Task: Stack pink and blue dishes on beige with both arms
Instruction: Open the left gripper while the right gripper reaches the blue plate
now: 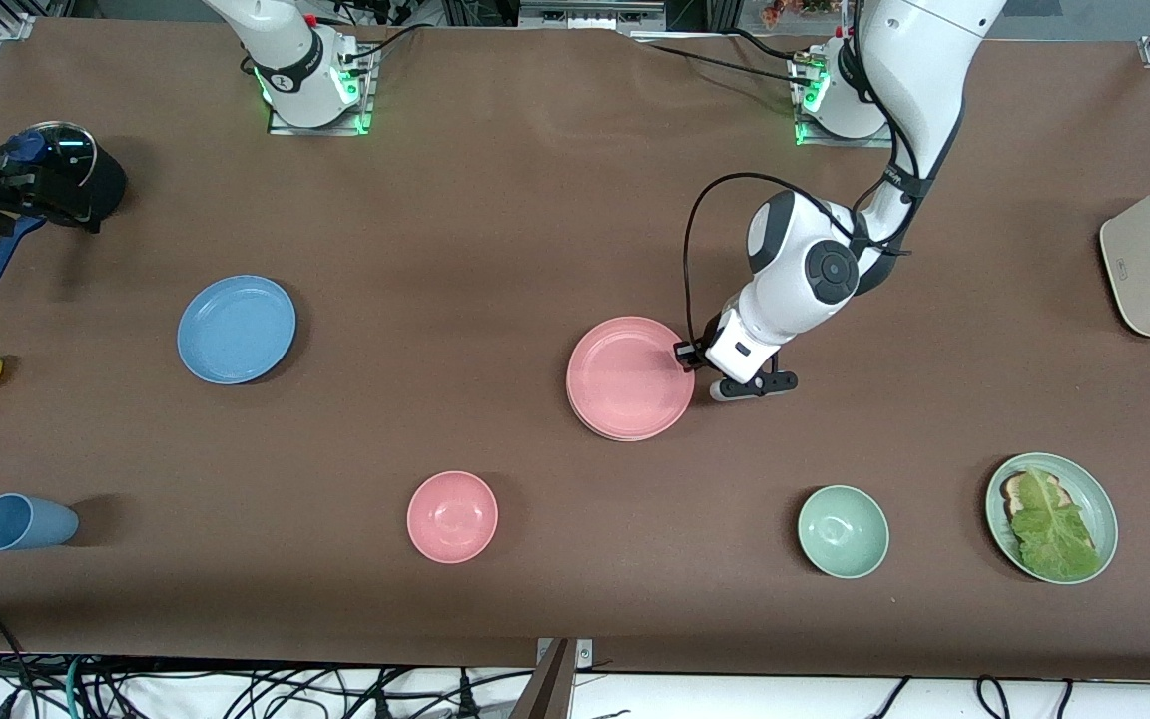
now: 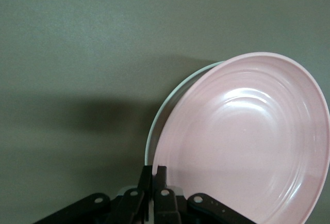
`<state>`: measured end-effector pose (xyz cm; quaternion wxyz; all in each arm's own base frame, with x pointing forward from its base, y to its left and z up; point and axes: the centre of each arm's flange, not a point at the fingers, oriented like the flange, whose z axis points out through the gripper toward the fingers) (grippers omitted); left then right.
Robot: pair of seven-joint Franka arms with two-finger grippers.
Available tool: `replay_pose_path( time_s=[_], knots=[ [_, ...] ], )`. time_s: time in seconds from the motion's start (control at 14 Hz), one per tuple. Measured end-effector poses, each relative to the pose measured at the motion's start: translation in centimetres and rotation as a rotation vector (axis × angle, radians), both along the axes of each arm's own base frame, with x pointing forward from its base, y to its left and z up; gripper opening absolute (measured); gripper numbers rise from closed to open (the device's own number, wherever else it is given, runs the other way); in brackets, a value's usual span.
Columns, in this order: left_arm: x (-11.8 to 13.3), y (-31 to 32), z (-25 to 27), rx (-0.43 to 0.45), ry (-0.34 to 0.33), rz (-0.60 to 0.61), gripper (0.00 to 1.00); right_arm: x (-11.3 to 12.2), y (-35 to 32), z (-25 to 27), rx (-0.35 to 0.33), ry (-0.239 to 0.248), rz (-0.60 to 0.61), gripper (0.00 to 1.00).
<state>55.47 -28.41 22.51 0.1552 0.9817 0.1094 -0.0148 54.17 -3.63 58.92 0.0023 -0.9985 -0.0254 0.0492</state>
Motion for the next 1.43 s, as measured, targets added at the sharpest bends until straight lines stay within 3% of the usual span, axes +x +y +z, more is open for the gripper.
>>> replay_pose_path(
  time_s=[0.86, 1.0, 1.22, 1.36, 1.43],
  knots=[
    [-0.3, 0.1, -0.4, 0.004, -0.003, 0.001, 0.05, 0.0, 0.0, -0.2, 0.000, 0.007, -0.003, 1.00],
    [-0.3, 0.1, -0.4, 0.004, -0.004, 0.002, 0.05, 0.3, 0.0, -1.3, 0.000, 0.031, -0.004, 1.00],
    [-0.3, 0.1, -0.4, 0.004, -0.008, 0.003, 0.09, 1.3, -0.2, -6.1, 0.001, 0.120, -0.011, 1.00],
    [-0.2, 0.2, -0.3, 0.004, -0.011, 0.005, 0.23, 2.2, -1.2, -10.7, -0.001, 0.166, -0.029, 1.00],
    [-0.2, 0.2, -0.3, 0.004, -0.011, 0.006, 0.23, 2.4, -2.3, -13.0, -0.002, 0.173, -0.041, 1.00]
  ],
)
